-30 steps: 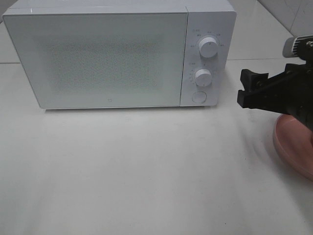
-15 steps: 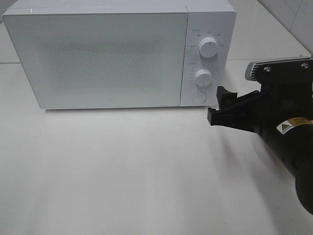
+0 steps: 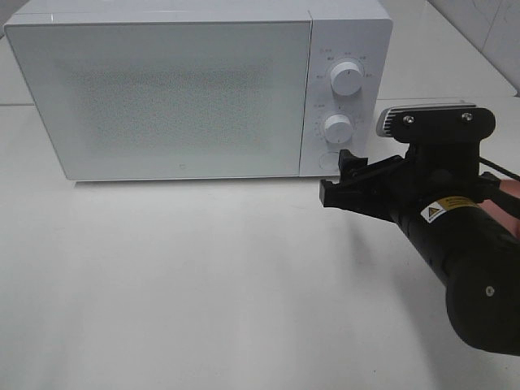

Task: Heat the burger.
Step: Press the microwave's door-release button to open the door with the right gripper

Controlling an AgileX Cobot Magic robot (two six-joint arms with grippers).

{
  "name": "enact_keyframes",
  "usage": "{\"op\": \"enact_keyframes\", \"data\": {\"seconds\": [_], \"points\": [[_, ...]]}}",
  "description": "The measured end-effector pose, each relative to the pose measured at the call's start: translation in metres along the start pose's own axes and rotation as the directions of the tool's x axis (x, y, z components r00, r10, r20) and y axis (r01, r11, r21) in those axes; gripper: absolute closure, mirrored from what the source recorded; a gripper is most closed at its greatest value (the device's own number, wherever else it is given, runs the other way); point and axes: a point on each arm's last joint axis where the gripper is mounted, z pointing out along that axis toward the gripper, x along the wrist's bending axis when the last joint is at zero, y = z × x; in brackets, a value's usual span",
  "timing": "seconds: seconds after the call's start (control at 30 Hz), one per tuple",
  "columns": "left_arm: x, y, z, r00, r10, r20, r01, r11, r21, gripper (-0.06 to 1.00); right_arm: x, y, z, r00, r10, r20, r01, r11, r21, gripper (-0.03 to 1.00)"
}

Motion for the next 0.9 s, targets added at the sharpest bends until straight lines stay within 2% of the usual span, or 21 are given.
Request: {"op": "enact_keyframes", "data": {"seconds": [0.03, 0.1, 0.17, 0.2, 0.27, 0.3, 0.4, 0.47, 0.5, 0.53, 0.57, 0.6, 0.63, 0.67, 0.7, 0.73, 0.77, 0.8, 0.83, 0.87, 0.9], "points": [[0.0, 0.0, 0.0, 1.0, 0.0, 0.0, 0.0, 1.0, 0.0, -0.05, 0.0, 0.0, 0.0, 1.0, 0.0, 0.0, 0.0, 1.0, 0.0, 0.22], [0.0, 0.0, 0.0, 1.0, 0.0, 0.0, 0.0, 1.0, 0.0, -0.05, 0.0, -0.002, 0.0, 0.992, 0.13, -0.001, -0.13, 0.991, 0.019, 0.26], [0.0, 0.0, 0.0, 1.0, 0.0, 0.0, 0.0, 1.0, 0.0, -0.05, 0.0, -0.002, 0.0, 0.986, 0.165, -0.001, -0.165, 0.986, 0.026, 0.26], [0.0, 0.0, 0.0, 1.0, 0.0, 0.0, 0.0, 1.0, 0.0, -0.05, 0.001, -0.003, 0.0, 0.965, 0.261, 0.003, -0.261, 0.965, 0.036, 0.29], [0.0, 0.0, 0.0, 1.0, 0.0, 0.0, 0.0, 1.0, 0.0, -0.05, 0.001, -0.003, 0.0, 0.949, 0.314, 0.005, -0.314, 0.949, 0.036, 0.3], [0.0, 0.0, 0.0, 1.0, 0.0, 0.0, 0.0, 1.0, 0.0, -0.05, 0.001, -0.004, 0.0, 0.912, 0.41, 0.01, -0.41, 0.911, 0.042, 0.34], [0.0, 0.0, 0.0, 1.0, 0.0, 0.0, 0.0, 1.0, 0.0, -0.05, 0.001, -0.004, 0.0, 0.886, 0.463, 0.013, -0.463, 0.885, 0.045, 0.36], [0.0, 0.0, 0.0, 1.0, 0.0, 0.0, 0.0, 1.0, 0.0, -0.05, 0.002, -0.006, 0.0, 0.768, 0.64, 0.033, -0.641, 0.765, 0.063, 0.43], [0.0, 0.0, 0.0, 1.0, 0.0, 0.0, 0.0, 1.0, 0.0, -0.05, 0.002, -0.006, 0.0, 0.768, 0.64, 0.033, -0.641, 0.765, 0.063, 0.43], [0.0, 0.0, 0.0, 1.0, 0.0, 0.0, 0.0, 1.0, 0.0, -0.05, 0.002, -0.007, 0.0, 0.729, 0.684, 0.039, -0.685, 0.726, 0.066, 0.45], [0.0, 0.0, 0.0, 1.0, 0.0, 0.0, 0.0, 1.0, 0.0, -0.05, 0.002, -0.008, 0.0, 0.647, 0.761, 0.052, -0.762, 0.643, 0.069, 0.51], [0.0, 0.0, 0.0, 1.0, 0.0, 0.0, 0.0, 1.0, 0.0, -0.05, 0.002, -0.008, 0.0, 0.647, 0.761, 0.052, -0.762, 0.643, 0.069, 0.51], [0.0, 0.0, 0.0, 1.0, 0.0, 0.0, 0.0, 1.0, 0.0, -0.05, 0.002, -0.008, 0.0, 0.606, 0.793, 0.057, -0.795, 0.603, 0.067, 0.53], [0.0, 0.0, 0.0, 1.0, 0.0, 0.0, 0.0, 1.0, 0.0, -0.05, 0.002, -0.009, 0.0, 0.535, 0.842, 0.07, -0.845, 0.531, 0.069, 0.59], [0.0, 0.0, 0.0, 1.0, 0.0, 0.0, 0.0, 1.0, 0.0, -0.05, 0.002, -0.009, 0.0, 0.535, 0.842, 0.07, -0.845, 0.531, 0.069, 0.59], [0.0, 0.0, 0.0, 1.0, 0.0, 0.0, 0.0, 1.0, 0.0, -0.05, 0.002, -0.009, 0.0, 0.504, 0.86, 0.079, -0.864, 0.499, 0.072, 0.62], [0.0, 0.0, 0.0, 1.0, 0.0, 0.0, 0.0, 1.0, 0.0, -0.05, 0.003, -0.01, 0.0, 0.429, 0.899, 0.094, -0.903, 0.423, 0.072, 0.7], [0.0, 0.0, 0.0, 1.0, 0.0, 0.0, 0.0, 1.0, 0.0, -0.05, 0.003, -0.01, 0.0, 0.429, 0.899, 0.094, -0.903, 0.423, 0.072, 0.7], [0.0, 0.0, 0.0, 1.0, 0.0, 0.0, 0.0, 1.0, 0.0, -0.05, 0.003, -0.011, 0.0, 0.365, 0.925, 0.102, -0.93, 0.36, 0.067, 0.73], [0.0, 0.0, 0.0, 1.0, 0.0, 0.0, 0.0, 1.0, 0.0, -0.05, 0.003, -0.011, 0.0, 0.34, 0.934, 0.106, -0.94, 0.335, 0.066, 0.82], [0.0, 0.0, 0.0, 1.0, 0.0, 0.0, 0.0, 1.0, 0.0, -0.05, 0.003, -0.011, 0.0, 0.34, 0.934, 0.106, -0.94, 0.335, 0.066, 0.82]]}}
